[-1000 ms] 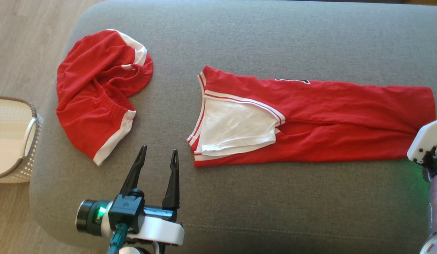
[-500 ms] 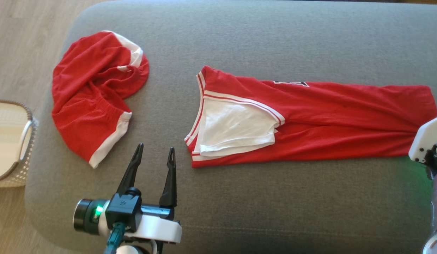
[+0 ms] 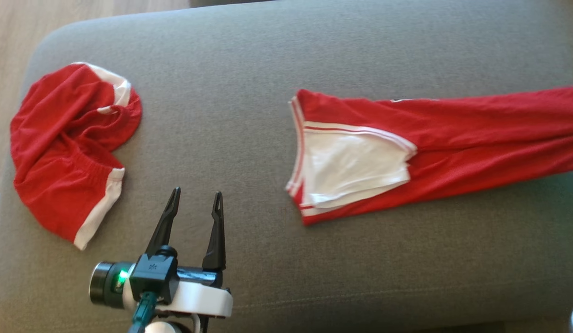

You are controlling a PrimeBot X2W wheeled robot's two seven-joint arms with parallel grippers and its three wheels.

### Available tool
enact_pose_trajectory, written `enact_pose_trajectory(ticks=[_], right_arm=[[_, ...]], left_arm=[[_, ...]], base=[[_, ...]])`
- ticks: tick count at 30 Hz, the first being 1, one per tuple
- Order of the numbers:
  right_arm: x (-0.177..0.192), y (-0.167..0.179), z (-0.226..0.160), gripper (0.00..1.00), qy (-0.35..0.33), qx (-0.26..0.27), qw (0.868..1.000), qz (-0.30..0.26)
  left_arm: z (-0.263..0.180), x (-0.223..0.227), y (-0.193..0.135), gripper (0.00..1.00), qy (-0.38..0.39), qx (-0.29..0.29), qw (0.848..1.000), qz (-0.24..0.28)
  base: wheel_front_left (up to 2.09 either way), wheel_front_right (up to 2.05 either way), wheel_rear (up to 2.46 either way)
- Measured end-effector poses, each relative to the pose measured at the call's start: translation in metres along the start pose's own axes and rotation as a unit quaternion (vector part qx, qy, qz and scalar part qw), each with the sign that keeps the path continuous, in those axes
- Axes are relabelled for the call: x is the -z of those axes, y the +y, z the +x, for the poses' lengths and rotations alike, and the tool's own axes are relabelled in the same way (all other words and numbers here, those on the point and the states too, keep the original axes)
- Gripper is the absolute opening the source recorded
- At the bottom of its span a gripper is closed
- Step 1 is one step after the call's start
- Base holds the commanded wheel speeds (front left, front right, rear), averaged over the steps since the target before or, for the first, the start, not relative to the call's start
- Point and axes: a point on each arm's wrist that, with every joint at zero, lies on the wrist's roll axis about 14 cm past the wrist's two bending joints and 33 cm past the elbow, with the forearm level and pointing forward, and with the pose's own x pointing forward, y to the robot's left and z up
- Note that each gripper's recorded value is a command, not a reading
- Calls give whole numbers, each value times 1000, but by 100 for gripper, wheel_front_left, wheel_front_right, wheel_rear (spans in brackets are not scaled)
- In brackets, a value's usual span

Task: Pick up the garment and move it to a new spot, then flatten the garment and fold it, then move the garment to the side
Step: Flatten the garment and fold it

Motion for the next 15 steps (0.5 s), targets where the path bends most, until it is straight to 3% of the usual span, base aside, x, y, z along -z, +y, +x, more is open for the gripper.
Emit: enact_pose_trajectory(ticks=[5,15], right_arm=[[-22,-22,-4,0,-24,23,999,-2],[-46,70,-22,0,-65,-91,993,43]], left_arm=[[3,-2,-7,100,-4,11,1000,-6],[-4,-8,-5,100,-12,10,1000,-2]], base=[[0,0,0],[0,0,0]])
